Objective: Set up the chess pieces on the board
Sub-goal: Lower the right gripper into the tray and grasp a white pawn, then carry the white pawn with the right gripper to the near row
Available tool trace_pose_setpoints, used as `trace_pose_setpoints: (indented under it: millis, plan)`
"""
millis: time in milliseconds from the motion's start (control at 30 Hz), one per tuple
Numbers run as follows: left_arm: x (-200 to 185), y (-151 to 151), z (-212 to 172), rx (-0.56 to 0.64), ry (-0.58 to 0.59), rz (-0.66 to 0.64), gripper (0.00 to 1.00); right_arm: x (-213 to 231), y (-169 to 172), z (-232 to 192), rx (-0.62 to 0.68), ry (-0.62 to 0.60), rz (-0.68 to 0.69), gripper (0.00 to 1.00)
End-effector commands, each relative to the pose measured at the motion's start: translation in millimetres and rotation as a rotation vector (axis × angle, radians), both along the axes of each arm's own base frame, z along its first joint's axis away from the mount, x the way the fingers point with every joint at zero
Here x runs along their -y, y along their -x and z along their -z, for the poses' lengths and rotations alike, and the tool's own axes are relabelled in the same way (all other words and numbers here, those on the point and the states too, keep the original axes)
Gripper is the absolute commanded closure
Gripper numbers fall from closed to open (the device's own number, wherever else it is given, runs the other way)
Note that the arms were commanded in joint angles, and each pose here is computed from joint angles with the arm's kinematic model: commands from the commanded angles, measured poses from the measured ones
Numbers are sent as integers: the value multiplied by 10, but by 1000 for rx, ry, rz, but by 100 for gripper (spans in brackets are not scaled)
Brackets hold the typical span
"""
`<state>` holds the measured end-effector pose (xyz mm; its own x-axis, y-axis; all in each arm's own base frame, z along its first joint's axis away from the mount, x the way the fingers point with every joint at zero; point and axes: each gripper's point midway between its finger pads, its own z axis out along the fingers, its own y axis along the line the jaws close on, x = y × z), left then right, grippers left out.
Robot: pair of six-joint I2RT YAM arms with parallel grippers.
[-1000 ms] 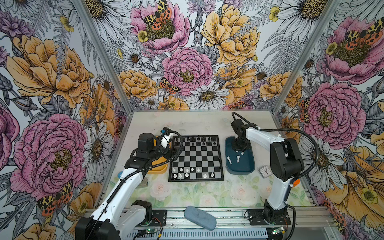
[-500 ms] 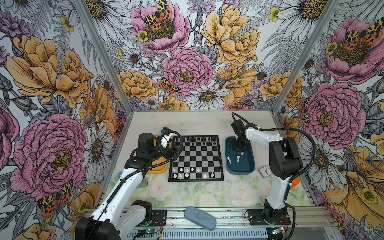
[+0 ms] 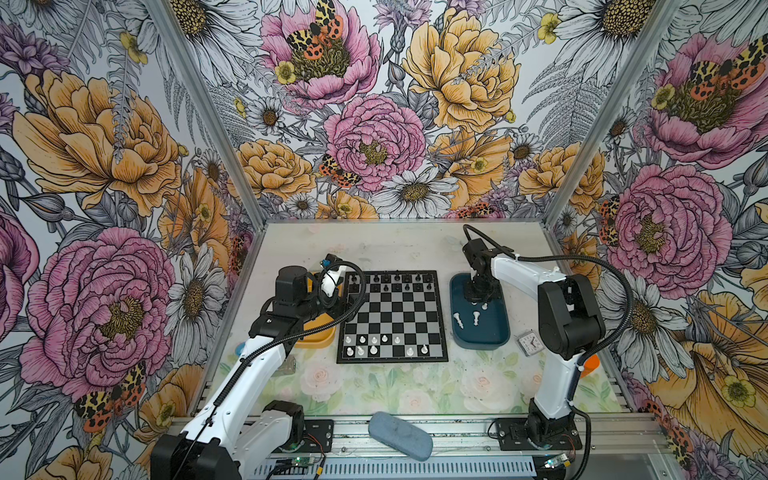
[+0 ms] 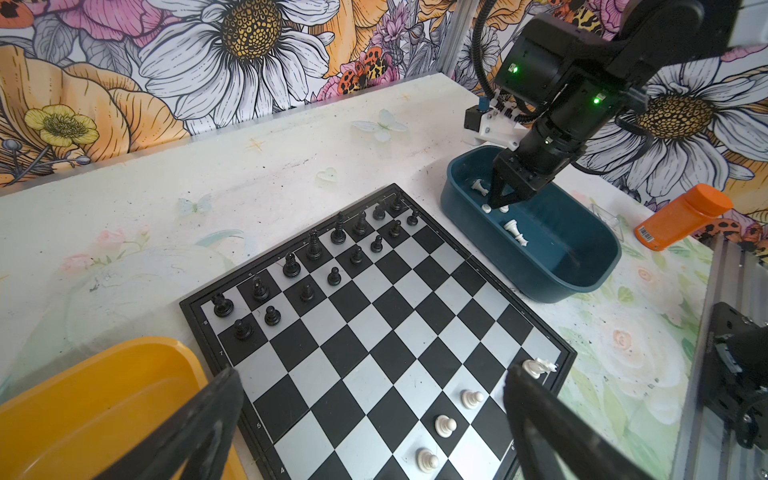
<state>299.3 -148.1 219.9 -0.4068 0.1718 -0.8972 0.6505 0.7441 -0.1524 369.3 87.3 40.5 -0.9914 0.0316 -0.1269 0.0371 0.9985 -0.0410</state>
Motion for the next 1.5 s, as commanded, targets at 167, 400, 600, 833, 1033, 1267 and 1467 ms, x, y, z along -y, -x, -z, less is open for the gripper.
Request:
trace_pose_setpoints:
  millis: [167, 400, 600, 833, 1033, 1267, 1467]
  plan:
    - [27, -28, -176, 48, 19, 18, 1, -27, -142, -27, 29, -15, -2, 81]
    - [24, -30, -175, 48, 18, 17, 1, -18, -131, 26, 16, -11, -2, 85]
    - [23, -30, -176, 48, 18, 16, 1, -13, -137, 11, 21, -5, -2, 99]
    - [21, -31, -175, 48, 18, 15, 1, -49, -140, -217, 73, -31, 6, 100]
    - [22, -24, -180, 51, 17, 16, 1, -326, -26, -711, 147, -46, -48, 100]
    - [36, -5, -204, 59, 22, 25, 1, -964, 246, -1061, 170, -114, -163, 100]
    - [57, 21, -223, 67, 25, 34, 1, -1527, 572, -929, 102, -174, -243, 100]
